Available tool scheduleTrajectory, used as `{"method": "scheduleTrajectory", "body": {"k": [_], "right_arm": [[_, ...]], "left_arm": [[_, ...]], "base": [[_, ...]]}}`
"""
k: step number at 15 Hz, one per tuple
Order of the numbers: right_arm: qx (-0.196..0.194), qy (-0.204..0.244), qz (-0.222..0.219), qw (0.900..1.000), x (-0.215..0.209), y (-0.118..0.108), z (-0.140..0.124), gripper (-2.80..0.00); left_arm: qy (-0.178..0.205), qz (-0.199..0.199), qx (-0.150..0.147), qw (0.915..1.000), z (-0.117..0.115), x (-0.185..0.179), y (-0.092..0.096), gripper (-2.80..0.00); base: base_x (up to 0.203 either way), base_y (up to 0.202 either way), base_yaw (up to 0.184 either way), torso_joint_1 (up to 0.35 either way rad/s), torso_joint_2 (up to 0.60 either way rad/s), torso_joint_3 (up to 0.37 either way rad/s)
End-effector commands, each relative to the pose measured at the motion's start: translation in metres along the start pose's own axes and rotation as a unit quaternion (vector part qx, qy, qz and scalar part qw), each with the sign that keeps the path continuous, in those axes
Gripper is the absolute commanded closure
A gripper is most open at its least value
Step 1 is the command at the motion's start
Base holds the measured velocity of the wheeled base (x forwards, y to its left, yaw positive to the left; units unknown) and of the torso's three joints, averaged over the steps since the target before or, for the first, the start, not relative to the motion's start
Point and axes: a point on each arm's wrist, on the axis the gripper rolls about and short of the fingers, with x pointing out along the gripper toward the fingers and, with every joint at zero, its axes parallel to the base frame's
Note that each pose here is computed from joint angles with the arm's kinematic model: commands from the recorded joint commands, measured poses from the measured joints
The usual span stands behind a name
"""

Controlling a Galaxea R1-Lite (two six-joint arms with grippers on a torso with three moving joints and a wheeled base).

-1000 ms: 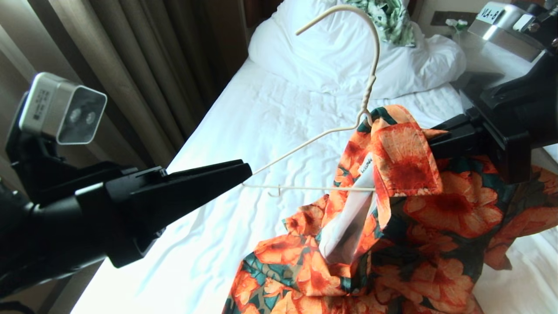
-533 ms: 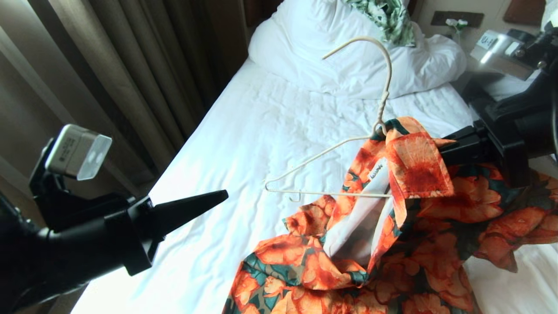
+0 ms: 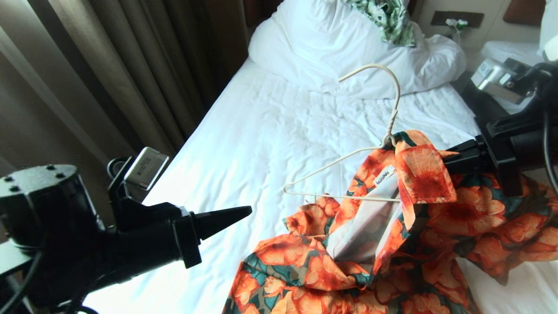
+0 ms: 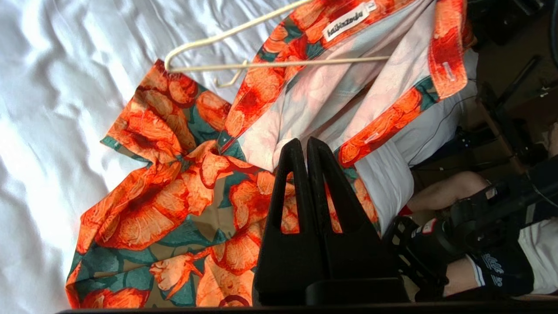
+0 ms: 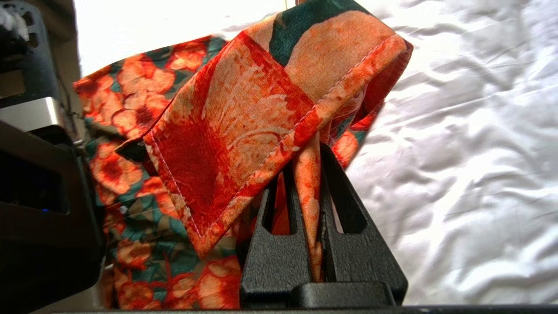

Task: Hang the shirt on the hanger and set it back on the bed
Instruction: Hook the other side of the shirt onto the hanger

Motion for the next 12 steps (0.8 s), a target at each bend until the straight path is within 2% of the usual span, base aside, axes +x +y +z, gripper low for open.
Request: {"method": "scheduleTrajectory", "body": {"k": [1, 4, 5, 10, 12], "right_arm": [[-0.001, -0.002, -0.005, 1.0, 0.004, -0.003, -0.007, 0.0], [0.002, -0.01, -0.017, 1.0, 0.006, -0.014, -0.018, 0.0], [0.008, -0.013, -0.016, 1.0, 0.007, -0.018, -0.023, 0.0], [0.052, 0.001, -0.016, 0.999, 0.027, -0.053, -0.058, 0.0], [0.074, -0.014, 0.008, 0.997, 0.032, -0.063, -0.069, 0.0]], "left_arm": [[0.032, 0.009, -0.015, 0.9993, -0.009, 0.021, 0.011, 0.0], [0.061, 0.012, -0.018, 0.9979, -0.02, 0.043, 0.014, 0.0], [0.066, 0.014, -0.01, 0.9977, -0.022, 0.047, 0.015, 0.0], [0.062, 0.015, -0.002, 0.998, -0.018, 0.058, 0.017, 0.0], [0.057, 0.016, 0.0, 0.9982, -0.015, 0.059, 0.016, 0.0]], "base": [[0.0, 0.0, 0.0, 0.0, 0.0, 0.0], [0.0, 0.0, 0.0, 0.0, 0.0, 0.0], [0.0, 0.0, 0.0, 0.0, 0.0, 0.0], [0.0, 0.0, 0.0, 0.0, 0.0, 0.0], [0.0, 0.0, 0.0, 0.0, 0.0, 0.0]]}}
